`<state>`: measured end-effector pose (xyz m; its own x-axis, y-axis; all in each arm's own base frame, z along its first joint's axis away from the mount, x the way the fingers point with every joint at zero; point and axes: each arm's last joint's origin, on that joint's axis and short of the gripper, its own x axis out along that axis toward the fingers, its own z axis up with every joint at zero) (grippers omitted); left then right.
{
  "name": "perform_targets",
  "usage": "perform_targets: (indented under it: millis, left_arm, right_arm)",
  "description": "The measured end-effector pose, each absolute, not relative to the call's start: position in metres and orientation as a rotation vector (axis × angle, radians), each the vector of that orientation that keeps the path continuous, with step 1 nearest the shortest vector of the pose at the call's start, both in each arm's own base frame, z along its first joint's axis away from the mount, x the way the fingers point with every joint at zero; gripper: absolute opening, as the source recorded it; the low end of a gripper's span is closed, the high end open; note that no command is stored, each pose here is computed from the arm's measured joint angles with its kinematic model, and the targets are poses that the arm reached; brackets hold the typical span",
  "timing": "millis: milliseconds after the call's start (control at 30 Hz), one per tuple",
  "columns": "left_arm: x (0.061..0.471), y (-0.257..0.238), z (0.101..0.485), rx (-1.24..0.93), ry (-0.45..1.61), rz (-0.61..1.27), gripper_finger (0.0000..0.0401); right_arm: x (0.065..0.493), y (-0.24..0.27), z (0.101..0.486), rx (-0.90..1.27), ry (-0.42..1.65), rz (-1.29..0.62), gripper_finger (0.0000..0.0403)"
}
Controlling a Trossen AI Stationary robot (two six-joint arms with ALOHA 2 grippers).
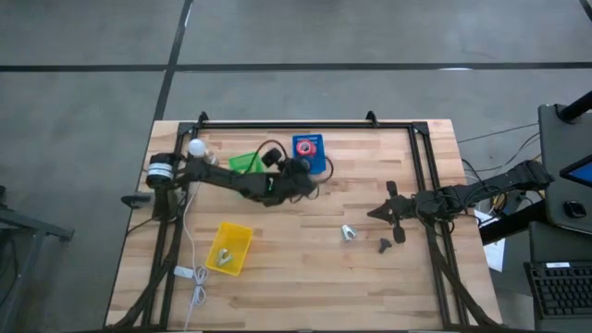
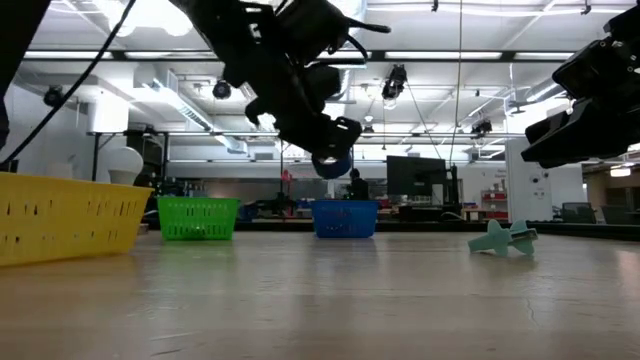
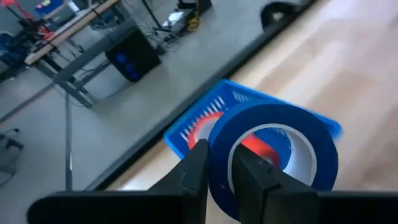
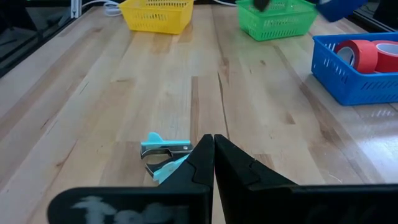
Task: Pick and place Stapler, Stapler remover, tape
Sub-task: Put the blue tape into the blue bin
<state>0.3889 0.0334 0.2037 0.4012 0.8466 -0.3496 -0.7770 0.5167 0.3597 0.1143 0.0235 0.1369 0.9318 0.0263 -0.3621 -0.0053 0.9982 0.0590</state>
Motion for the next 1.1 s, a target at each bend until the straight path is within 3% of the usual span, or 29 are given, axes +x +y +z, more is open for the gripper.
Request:
perform_targets:
  millis: [233,600,1100]
  left_arm:
    - [0.395,0.066,0.195,0.067,0.534,0.969,0.0060]
    - [0.397,0.072,0.182,0.077,0.545,1.017,0.0074]
    - [0.398,0.063,0.186,-0.007,0.501,0.987,0.0212]
  right_arm:
    - [0.114,0.023,0.137,0.056,0.374,0.016,0.0008]
    - [0.114,0.023,0.136,0.048,0.376,0.017,0.0008]
    - [0.114,0.024,0.136,0.048,0.376,0.018,0.0008]
